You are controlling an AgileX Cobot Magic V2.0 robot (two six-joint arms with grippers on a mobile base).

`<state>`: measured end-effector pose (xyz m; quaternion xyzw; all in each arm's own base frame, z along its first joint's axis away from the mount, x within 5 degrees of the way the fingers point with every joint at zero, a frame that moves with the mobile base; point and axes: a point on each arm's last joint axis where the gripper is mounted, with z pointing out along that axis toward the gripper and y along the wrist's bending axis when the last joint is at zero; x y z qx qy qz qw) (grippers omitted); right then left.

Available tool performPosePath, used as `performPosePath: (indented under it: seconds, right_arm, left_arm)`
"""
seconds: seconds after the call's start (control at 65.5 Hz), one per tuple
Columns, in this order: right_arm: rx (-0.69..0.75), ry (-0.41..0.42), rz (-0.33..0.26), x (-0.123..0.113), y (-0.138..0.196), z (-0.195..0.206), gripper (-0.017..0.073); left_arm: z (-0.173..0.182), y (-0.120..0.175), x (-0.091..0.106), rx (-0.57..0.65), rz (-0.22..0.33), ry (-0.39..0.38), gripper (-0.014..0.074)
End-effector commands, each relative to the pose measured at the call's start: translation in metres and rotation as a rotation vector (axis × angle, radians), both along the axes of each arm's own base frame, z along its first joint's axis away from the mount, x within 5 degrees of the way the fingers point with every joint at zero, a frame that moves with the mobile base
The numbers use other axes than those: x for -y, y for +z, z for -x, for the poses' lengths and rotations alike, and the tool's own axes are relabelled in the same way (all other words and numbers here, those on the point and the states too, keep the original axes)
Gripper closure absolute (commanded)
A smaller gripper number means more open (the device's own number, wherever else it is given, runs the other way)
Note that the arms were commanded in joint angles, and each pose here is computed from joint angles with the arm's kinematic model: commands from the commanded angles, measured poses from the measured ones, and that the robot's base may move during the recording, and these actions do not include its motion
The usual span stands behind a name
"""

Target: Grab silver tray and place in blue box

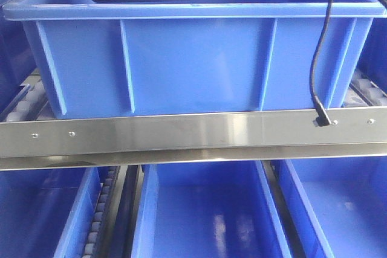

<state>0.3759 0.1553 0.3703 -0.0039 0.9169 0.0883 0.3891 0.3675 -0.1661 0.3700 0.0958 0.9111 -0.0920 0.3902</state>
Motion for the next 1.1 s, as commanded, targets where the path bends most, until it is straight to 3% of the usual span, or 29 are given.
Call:
performPosePath:
  seconds: [0.0, 0.092, 0.199, 0.321, 0.397, 0.84, 0.901, 0.993, 1.084]
  right_arm:
    - [0.192, 0.04, -0.151, -0.004, 0.045, 0.009, 0.0491]
    - [0.192, 0.033, -0.15, -0.001, 0.045, 0.008, 0.0417]
    - [0.192, 0.032, -0.15, -0.001, 0.045, 0.007, 0.0269]
    - [0.216, 0.017, -0.095, 0.007, 0.046, 0.004, 0.0207]
    - [0.219, 0.004, -0.089, 0.012, 0.046, 0.002, 0.0207]
    - [0.228, -0.01, -0.09, 0.018, 0.046, 0.0, 0.0216]
    - [0.226, -0.01, -0.091, 0.018, 0.046, 0.0, 0.0305]
    - [0.227, -0.007, -0.092, 0.016, 0.046, 0.0, 0.0525]
    - [0.252, -0.002, -0.102, 0.016, 0.048, -0.001, 0.0489]
  left_arm:
    - [0.009, 0.042, 0.004, 0.164, 0.162, -0.026, 0.059]
    - [0.008, 0.042, 0.003, 0.171, 0.146, -0.025, 0.048]
    - [0.008, 0.043, 0.003, 0.184, 0.152, -0.026, 0.033]
    - [0.007, 0.043, 0.002, 0.197, 0.129, -0.025, 0.0336]
    - [0.006, 0.043, 0.001, 0.207, 0.107, -0.024, 0.0342]
    - [0.005, 0.046, 0.001, 0.238, 0.104, -0.026, 0.0344]
    - [0.005, 0.046, 0.001, 0.238, 0.104, -0.026, 0.04]
    - [0.005, 0.046, 0.001, 0.238, 0.104, -0.026, 0.06]
    - [0.004, 0.048, 0.001, 0.259, 0.113, -0.029, 0.0598]
